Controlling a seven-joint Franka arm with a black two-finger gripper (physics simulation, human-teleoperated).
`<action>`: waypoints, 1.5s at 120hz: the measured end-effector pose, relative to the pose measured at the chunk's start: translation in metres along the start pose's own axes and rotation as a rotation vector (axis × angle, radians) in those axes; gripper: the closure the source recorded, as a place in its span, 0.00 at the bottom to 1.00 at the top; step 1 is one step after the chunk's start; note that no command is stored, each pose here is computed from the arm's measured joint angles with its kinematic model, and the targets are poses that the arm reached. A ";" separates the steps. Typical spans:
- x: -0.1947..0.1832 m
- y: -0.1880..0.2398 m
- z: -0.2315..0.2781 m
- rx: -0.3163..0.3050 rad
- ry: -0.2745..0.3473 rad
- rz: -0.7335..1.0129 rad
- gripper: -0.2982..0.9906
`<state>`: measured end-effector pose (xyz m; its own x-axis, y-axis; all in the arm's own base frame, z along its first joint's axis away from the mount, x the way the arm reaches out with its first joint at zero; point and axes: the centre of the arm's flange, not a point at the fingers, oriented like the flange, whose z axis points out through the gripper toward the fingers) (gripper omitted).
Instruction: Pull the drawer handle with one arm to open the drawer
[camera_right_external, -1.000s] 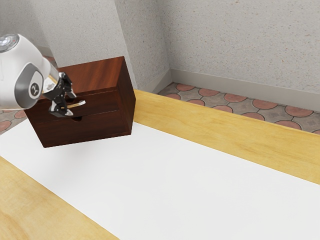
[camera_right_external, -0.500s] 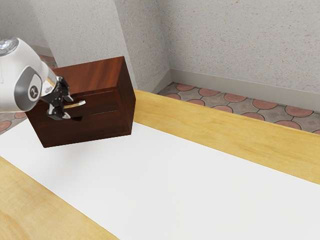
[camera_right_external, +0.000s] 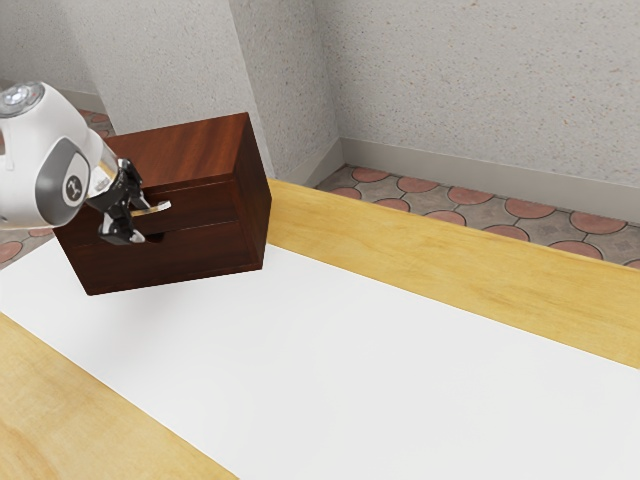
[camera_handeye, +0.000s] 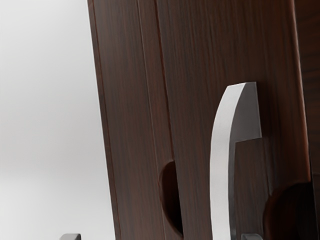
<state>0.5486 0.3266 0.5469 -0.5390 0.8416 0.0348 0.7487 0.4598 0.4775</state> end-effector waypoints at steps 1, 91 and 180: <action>0.000 0.000 0.000 0.000 0.000 0.000 0.46; 0.001 -0.012 -0.017 0.078 -0.054 -0.032 0.83; 0.001 -0.039 -0.040 0.148 -0.087 -0.026 0.84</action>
<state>0.5029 0.2984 0.5636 -0.5283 0.8473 -0.0545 0.7872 0.5129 0.3425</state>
